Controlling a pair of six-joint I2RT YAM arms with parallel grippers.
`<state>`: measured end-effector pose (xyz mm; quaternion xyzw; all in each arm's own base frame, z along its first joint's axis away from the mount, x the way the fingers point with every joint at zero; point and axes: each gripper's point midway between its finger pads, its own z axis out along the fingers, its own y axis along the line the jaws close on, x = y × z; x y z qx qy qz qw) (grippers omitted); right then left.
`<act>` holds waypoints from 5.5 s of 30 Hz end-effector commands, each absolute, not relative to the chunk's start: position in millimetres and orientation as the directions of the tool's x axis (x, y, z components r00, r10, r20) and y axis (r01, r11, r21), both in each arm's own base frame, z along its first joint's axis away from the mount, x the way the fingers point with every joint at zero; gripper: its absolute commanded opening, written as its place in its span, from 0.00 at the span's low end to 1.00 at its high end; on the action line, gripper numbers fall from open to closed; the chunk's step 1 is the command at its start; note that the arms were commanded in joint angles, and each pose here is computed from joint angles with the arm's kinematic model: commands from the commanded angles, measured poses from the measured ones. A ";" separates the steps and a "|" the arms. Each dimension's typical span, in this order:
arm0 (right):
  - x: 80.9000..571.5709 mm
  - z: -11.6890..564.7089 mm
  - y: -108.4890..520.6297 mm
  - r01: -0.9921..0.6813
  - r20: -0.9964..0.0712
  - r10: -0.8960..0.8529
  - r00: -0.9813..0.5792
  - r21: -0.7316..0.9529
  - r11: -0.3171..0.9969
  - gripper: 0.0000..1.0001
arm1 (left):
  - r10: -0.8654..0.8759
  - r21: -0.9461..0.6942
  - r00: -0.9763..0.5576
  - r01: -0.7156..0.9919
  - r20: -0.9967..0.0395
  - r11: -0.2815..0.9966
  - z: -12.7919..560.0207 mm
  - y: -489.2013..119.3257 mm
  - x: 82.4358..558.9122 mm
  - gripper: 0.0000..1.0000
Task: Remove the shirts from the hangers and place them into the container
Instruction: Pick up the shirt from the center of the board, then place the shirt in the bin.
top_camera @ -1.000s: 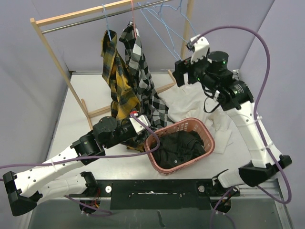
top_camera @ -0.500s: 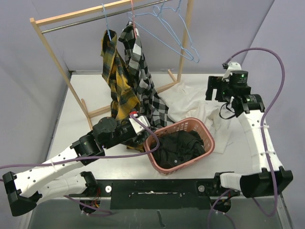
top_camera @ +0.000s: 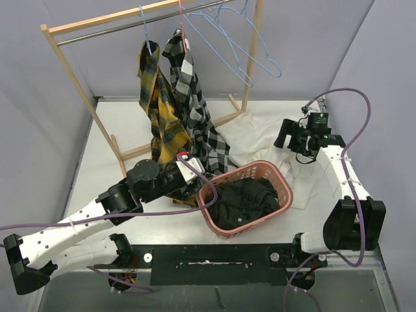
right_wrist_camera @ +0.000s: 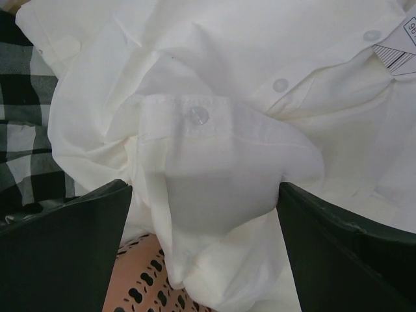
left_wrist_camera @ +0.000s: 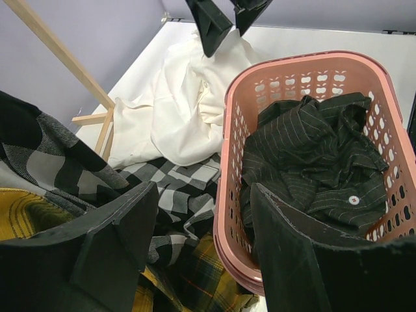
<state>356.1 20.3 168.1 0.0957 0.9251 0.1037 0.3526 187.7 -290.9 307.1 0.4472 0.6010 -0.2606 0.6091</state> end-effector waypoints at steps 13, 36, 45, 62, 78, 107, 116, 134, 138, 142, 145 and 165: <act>387.7 80.8 10.9 0.208 -0.564 0.305 -0.767 0.232 0.950 0.93 | 0.133 0.212 0.169 0.861 -0.977 0.462 331.9 -297.2 183.5 0.57; 393.3 41.9 -3.7 0.270 -0.567 0.366 -0.738 0.249 0.930 0.29 | 0.109 0.192 0.160 0.868 -0.981 0.457 335.4 -299.0 178.7 0.54; 400.1 154.5 -7.0 0.212 -0.736 0.351 -0.578 0.280 0.936 0.00 | 0.104 0.188 0.158 0.873 -0.982 0.450 335.6 -300.6 176.2 0.54; 314.2 519.9 31.7 0.010 -0.994 0.069 -0.087 0.069 0.998 0.00 | 0.110 0.188 0.155 0.871 -0.982 0.453 334.0 -301.3 177.3 0.53; 197.9 682.8 64.9 -0.347 -0.904 0.242 0.352 0.114 0.931 0.00 | 0.124 0.196 0.156 0.868 -0.980 0.457 330.4 -302.3 179.8 0.53; 187.8 272.6 182.7 -0.554 -0.726 -0.341 -0.598 0.067 0.830 0.02 | 0.099 0.219 0.196 0.841 -0.976 0.494 340.4 -289.8 183.1 0.59; 174.9 187.6 172.8 -0.515 -0.589 -0.402 -0.701 0.028 0.857 0.04 | 0.116 0.211 0.177 0.856 -0.977 0.471 332.5 -296.8 182.5 0.59; 186.7 53.0 180.2 -0.373 -0.392 -0.329 -0.859 0.041 0.927 0.03 | 0.128 0.208 0.168 0.865 -0.978 0.456 327.7 -301.3 181.1 0.58; 197.2 33.2 160.8 -0.291 -0.361 -0.251 -0.898 0.060 0.955 0.04 | 0.128 0.208 0.168 0.866 -0.977 0.455 327.3 -301.4 180.8 0.58; 205.3 40.6 156.6 -0.277 -0.393 -0.234 -0.889 0.055 0.959 0.06 | 0.127 0.207 0.167 0.866 -0.978 0.455 327.3 -301.7 181.0 0.58; 212.0 59.3 157.1 -0.285 -0.429 -0.238 -0.871 0.047 0.957 0.10 | 0.130 0.202 0.160 0.871 -0.979 0.448 325.0 -303.8 180.5 0.58; 182.3 266.4 109.1 -0.236 -0.766 -0.093 -0.636 0.078 0.969 0.70 | 0.136 0.202 0.157 0.873 -0.978 0.445 322.5 -306.1 179.1 0.58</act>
